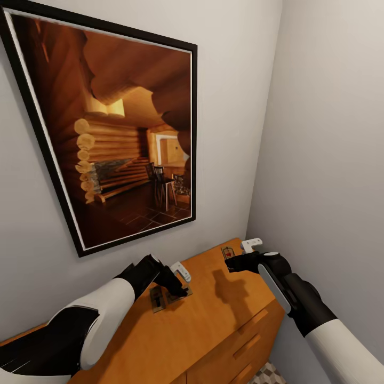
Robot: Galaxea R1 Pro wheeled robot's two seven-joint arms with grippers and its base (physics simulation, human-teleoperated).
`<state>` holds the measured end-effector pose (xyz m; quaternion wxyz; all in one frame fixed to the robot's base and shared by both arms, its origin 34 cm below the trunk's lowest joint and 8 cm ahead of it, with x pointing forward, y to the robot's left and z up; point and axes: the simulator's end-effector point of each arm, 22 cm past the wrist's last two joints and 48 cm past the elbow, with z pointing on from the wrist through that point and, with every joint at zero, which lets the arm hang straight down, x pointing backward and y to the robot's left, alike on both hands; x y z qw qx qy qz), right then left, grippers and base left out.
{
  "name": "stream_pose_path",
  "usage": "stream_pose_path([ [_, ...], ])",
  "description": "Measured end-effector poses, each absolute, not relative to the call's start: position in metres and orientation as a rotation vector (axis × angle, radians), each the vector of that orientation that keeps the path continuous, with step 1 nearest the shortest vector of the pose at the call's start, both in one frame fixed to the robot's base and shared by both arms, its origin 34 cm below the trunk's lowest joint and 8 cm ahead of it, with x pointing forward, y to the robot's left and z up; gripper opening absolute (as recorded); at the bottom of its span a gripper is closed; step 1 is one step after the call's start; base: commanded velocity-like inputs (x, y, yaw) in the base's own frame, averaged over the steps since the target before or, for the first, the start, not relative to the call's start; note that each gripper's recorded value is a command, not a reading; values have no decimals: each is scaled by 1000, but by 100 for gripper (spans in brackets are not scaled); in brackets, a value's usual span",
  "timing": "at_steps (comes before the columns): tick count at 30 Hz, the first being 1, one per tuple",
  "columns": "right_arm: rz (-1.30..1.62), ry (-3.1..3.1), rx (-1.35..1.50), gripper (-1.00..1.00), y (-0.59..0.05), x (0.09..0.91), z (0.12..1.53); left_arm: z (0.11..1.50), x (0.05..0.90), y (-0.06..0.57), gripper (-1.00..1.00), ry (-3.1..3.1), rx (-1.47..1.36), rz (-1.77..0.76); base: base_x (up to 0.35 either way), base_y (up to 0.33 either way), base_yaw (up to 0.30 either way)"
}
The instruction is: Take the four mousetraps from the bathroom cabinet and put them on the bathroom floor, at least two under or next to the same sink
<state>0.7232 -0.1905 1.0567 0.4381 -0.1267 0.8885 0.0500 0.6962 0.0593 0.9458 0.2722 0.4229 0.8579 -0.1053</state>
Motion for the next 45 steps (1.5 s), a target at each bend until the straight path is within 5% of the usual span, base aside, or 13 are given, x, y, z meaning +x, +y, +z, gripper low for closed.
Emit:
stream_pose_path([
  [45,120,2189,-324,-100,-189,728,1059,941,699,58,100,2309,1133,-296,0,0,0],
])
